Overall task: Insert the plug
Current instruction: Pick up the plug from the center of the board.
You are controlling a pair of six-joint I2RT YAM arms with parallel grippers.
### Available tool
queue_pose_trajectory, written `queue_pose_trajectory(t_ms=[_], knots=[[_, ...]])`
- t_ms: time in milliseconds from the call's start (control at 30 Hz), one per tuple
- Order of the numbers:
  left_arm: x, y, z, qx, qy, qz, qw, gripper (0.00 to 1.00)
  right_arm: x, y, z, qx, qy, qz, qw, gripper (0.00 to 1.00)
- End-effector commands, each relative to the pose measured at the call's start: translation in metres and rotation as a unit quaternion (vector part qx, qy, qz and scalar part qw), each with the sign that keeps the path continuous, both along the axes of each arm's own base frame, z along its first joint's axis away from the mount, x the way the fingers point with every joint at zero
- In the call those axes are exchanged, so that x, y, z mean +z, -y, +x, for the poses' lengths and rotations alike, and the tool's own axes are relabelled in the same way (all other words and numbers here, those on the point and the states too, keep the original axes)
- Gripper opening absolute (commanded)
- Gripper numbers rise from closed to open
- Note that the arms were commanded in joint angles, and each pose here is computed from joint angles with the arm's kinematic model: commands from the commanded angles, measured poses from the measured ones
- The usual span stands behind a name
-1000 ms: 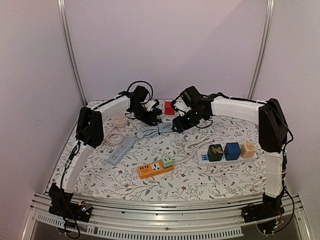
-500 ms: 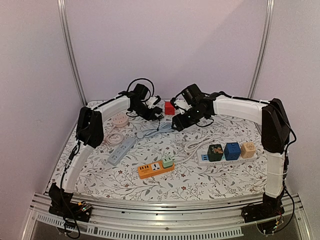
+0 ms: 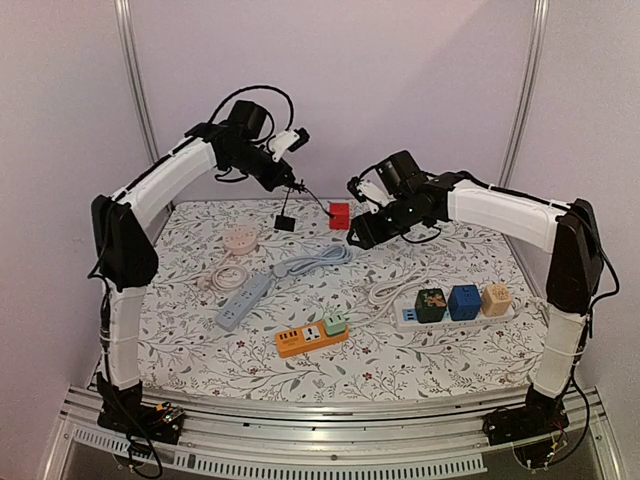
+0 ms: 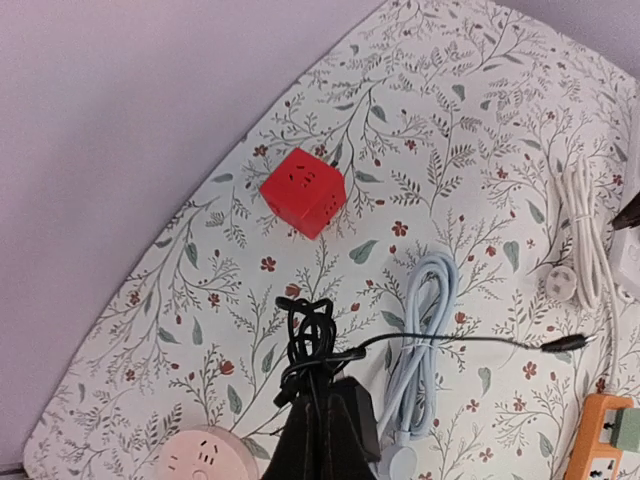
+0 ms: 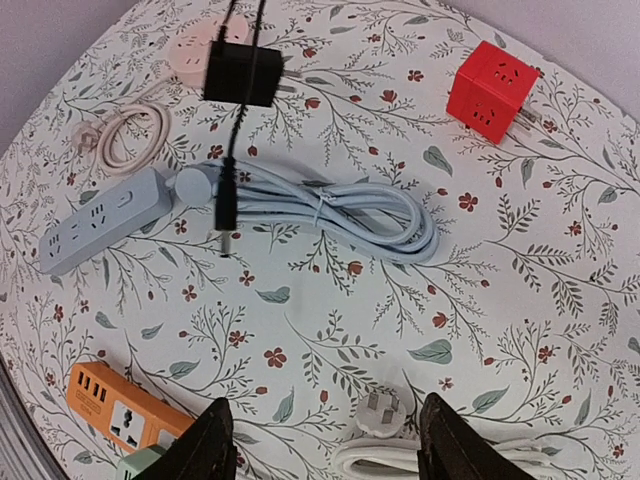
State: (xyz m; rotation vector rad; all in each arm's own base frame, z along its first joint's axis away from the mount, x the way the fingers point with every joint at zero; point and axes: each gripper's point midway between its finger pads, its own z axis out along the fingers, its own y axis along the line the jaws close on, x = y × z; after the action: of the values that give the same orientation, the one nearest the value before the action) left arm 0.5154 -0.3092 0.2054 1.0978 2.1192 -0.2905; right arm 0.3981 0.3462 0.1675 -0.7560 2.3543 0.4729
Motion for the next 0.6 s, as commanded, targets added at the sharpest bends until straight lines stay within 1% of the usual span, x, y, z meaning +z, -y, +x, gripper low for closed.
queue_pose_trajectory(t_ms=[0,67,200,300,333,433,567], knots=[[0.073,-0.001,-0.056,-0.042,0.03,0.009,0.999,0.0,0.036,0.0,-0.015,0.016,0.014,0.036,0.999,0.61],[0.095,-0.003,-0.081,-0.051,0.027,0.006,0.998,0.0,0.047,-0.004,-0.024,0.038,0.024,0.052,0.998,0.61],[0.135,-0.003,-0.134,-0.068,0.004,-0.038,0.997,0.0,0.075,-0.029,-0.062,0.134,0.065,0.095,0.984,0.62],[0.169,-0.002,-0.169,-0.078,0.004,-0.077,0.994,0.0,0.107,-0.05,-0.095,0.213,0.155,0.129,0.956,0.65],[0.18,-0.003,-0.177,-0.074,0.003,-0.09,0.993,0.0,0.122,-0.055,-0.106,0.237,0.193,0.141,0.942,0.66],[0.206,-0.004,-0.195,-0.067,-0.005,-0.133,0.989,0.0,0.152,-0.07,-0.129,0.279,0.276,0.174,0.903,0.69],[0.239,-0.006,-0.218,-0.085,0.011,-0.174,0.981,0.0,0.186,-0.065,-0.145,0.293,0.324,0.241,0.867,0.71]])
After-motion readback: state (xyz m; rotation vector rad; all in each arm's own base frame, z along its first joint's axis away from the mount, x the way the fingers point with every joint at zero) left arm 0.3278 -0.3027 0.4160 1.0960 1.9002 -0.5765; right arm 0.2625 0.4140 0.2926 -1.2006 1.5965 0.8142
